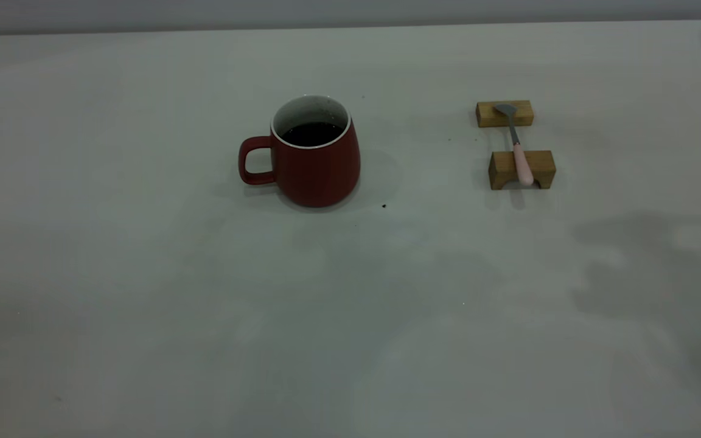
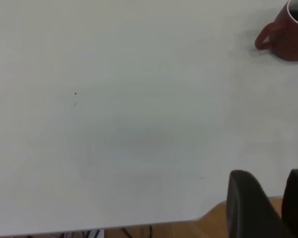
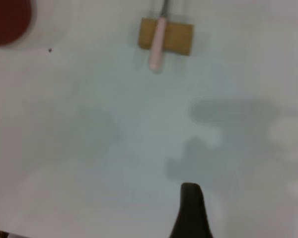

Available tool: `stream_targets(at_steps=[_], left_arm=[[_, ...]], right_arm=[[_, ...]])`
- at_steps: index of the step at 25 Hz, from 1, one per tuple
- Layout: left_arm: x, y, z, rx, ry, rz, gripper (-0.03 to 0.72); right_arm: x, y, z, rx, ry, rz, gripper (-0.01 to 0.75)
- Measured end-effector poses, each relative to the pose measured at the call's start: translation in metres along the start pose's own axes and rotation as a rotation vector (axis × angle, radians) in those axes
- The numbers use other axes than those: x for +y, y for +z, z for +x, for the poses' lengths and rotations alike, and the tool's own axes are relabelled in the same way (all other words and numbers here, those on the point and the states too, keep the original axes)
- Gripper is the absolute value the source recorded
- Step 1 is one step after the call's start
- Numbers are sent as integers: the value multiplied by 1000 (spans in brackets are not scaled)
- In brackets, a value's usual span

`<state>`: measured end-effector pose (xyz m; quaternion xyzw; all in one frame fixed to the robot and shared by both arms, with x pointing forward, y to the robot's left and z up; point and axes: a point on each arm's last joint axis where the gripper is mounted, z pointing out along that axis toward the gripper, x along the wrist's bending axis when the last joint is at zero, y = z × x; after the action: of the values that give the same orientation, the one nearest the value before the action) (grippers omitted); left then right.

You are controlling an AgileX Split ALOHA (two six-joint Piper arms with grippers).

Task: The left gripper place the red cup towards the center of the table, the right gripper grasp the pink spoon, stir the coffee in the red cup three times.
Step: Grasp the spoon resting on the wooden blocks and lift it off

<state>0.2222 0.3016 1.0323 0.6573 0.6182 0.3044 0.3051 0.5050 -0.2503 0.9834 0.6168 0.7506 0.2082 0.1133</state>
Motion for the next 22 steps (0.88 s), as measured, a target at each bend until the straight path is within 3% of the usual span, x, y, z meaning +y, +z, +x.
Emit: stream_targets(at_steps=[12,22], left_arm=[[0,0,0,0,0,0,244],[0,0,0,0,0,0,244]], right_arm=[[40,131,38,50,-123,194,649],[54,197,41,61,-136,286,643]])
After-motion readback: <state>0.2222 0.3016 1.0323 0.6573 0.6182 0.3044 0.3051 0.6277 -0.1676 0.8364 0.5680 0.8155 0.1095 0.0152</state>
